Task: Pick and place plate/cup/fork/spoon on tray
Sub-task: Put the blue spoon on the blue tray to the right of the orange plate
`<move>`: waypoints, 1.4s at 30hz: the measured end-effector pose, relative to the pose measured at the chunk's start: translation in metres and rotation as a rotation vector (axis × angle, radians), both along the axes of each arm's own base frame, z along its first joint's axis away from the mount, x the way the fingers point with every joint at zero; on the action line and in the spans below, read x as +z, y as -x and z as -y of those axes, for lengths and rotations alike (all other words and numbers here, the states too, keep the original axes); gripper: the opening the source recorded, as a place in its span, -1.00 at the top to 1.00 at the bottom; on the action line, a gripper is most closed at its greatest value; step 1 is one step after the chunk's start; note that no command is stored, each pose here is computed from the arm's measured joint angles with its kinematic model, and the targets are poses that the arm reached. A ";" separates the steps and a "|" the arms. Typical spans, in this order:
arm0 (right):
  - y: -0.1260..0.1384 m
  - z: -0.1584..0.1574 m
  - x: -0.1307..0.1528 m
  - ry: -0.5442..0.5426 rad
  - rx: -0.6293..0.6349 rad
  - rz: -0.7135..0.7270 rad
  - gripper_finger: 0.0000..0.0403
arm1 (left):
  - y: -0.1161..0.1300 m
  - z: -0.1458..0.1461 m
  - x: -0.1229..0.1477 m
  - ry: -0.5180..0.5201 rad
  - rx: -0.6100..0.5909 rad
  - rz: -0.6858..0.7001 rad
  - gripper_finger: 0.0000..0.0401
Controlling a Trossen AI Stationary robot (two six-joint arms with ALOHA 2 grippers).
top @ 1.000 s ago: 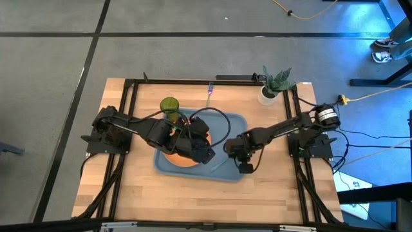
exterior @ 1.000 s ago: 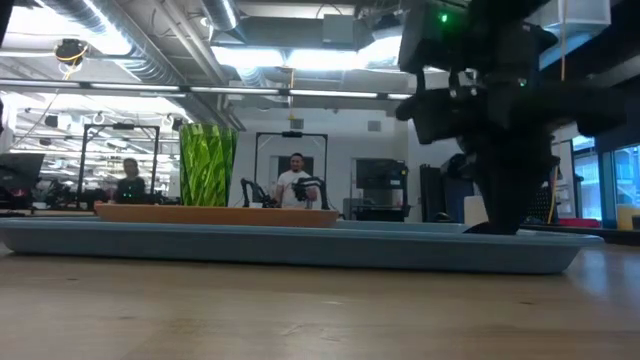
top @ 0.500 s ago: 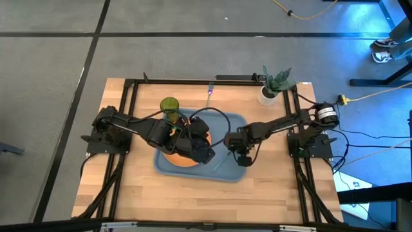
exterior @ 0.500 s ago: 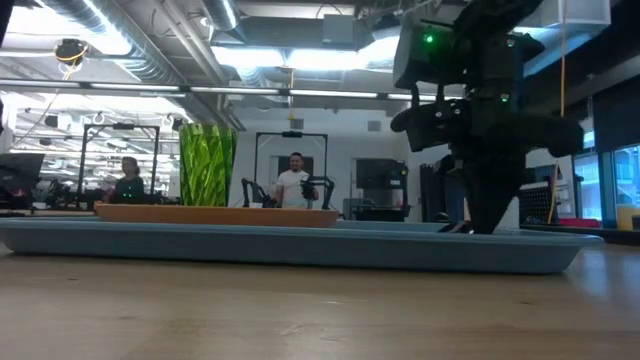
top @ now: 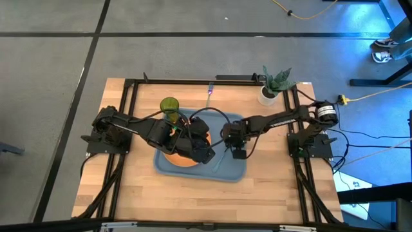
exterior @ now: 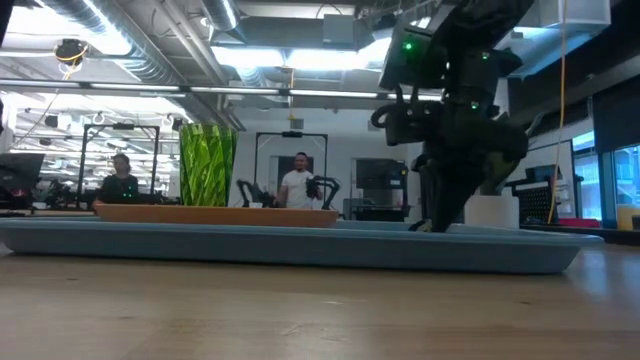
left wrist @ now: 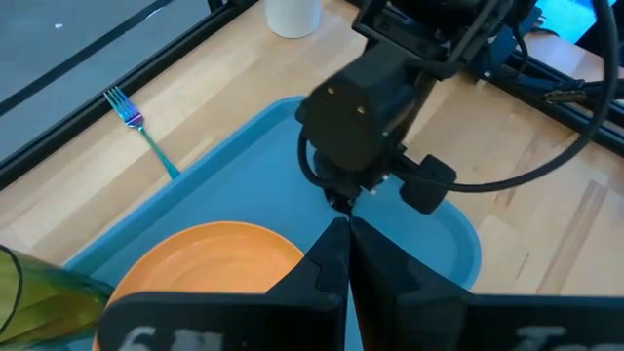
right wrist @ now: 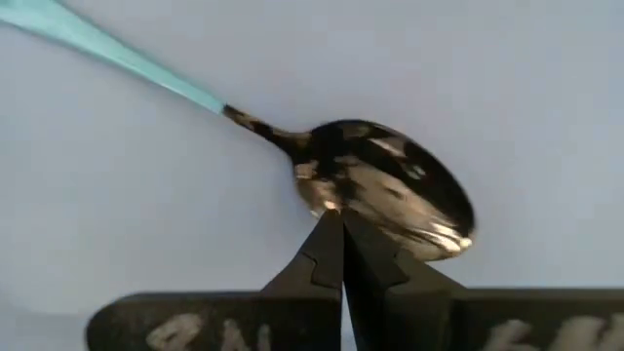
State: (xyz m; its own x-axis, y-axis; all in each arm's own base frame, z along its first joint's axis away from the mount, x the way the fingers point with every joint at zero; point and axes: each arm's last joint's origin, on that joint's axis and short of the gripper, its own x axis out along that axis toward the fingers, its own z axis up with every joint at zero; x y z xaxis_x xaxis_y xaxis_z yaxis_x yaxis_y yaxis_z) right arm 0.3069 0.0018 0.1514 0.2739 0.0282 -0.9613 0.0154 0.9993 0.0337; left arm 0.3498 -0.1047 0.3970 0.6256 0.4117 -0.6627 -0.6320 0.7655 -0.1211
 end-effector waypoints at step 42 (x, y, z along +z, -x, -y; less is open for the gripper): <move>0.000 -0.012 -0.012 -0.220 0.071 -0.182 1.00 | 0.000 0.000 0.000 0.000 0.000 -0.003 1.00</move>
